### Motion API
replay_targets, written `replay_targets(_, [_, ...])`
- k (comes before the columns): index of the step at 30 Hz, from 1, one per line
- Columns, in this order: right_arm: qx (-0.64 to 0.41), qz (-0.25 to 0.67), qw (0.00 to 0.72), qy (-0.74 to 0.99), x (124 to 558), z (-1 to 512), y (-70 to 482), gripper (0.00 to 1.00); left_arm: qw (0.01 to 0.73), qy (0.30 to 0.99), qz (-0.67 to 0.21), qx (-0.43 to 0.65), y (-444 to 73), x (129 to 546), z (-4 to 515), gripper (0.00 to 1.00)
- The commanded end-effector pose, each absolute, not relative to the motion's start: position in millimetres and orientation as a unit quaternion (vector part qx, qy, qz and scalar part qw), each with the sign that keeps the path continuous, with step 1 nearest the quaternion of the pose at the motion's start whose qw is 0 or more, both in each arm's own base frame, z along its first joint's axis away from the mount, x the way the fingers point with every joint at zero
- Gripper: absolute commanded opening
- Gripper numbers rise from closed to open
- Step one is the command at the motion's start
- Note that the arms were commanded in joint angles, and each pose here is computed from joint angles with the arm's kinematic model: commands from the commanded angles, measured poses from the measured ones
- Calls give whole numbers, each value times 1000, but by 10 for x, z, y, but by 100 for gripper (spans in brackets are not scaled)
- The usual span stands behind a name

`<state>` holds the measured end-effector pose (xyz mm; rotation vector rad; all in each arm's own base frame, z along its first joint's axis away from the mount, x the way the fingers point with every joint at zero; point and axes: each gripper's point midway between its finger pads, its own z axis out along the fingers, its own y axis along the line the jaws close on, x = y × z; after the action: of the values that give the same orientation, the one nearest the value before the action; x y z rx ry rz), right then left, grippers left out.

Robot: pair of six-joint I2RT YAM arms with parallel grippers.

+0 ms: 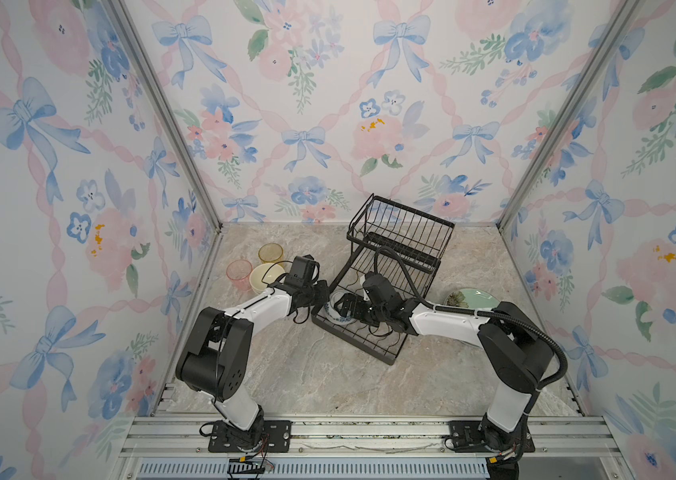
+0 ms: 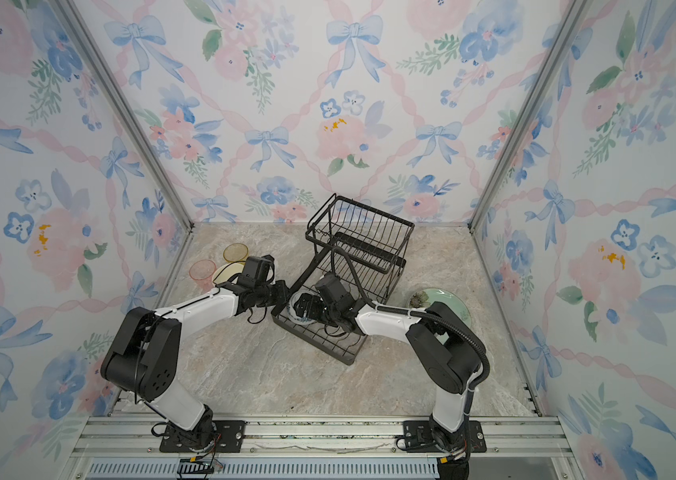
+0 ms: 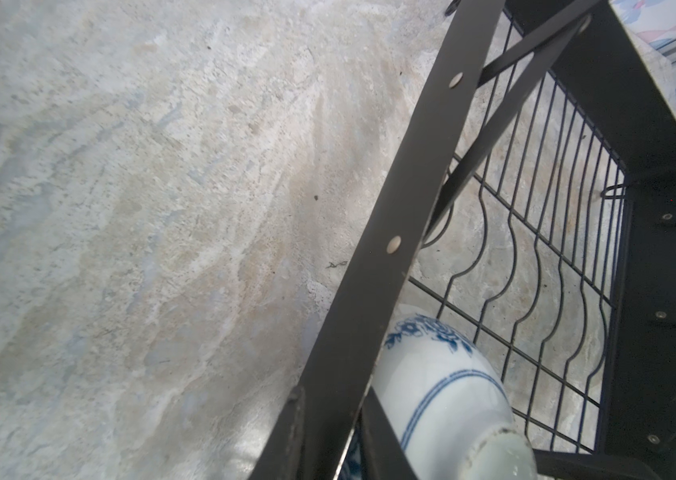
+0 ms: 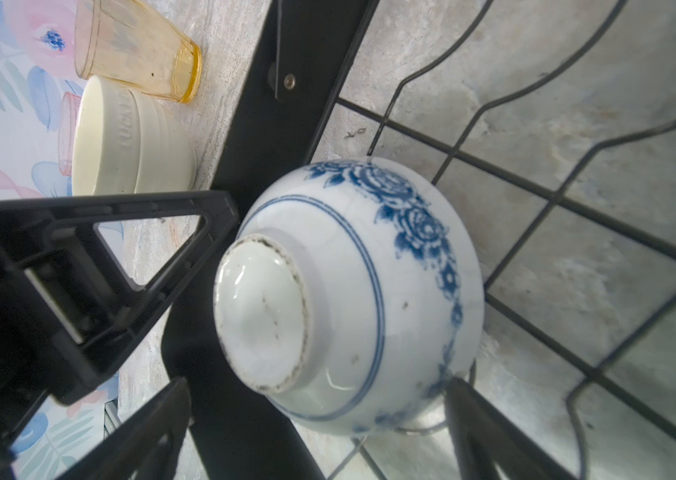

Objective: Unload the mixed dishes from the dish rack

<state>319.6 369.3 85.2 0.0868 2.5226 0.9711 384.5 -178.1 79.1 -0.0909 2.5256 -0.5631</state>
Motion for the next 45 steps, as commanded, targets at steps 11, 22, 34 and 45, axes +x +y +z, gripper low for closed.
replay_targets(11, [65, 316, 216, 921, 3171, 664, 3508, 97, 189, 958, -212, -33, -1861, 3518, 473, 22])
replay_targets(22, [82, 291, 200, 932, 3201, 491, 3522, 97, 185, 958, -215, -34, -1873, 3497, 457, 22])
replay_targets(34, [92, 279, 173, 940, 3201, 439, 3639, 97, 184, 958, -217, -33, -1885, 3492, 462, 22])
replay_targets(45, [88, 364, 203, 905, 3279, 357, 3976, 97, 180, 960, -214, -33, -1877, 3483, 420, 22])
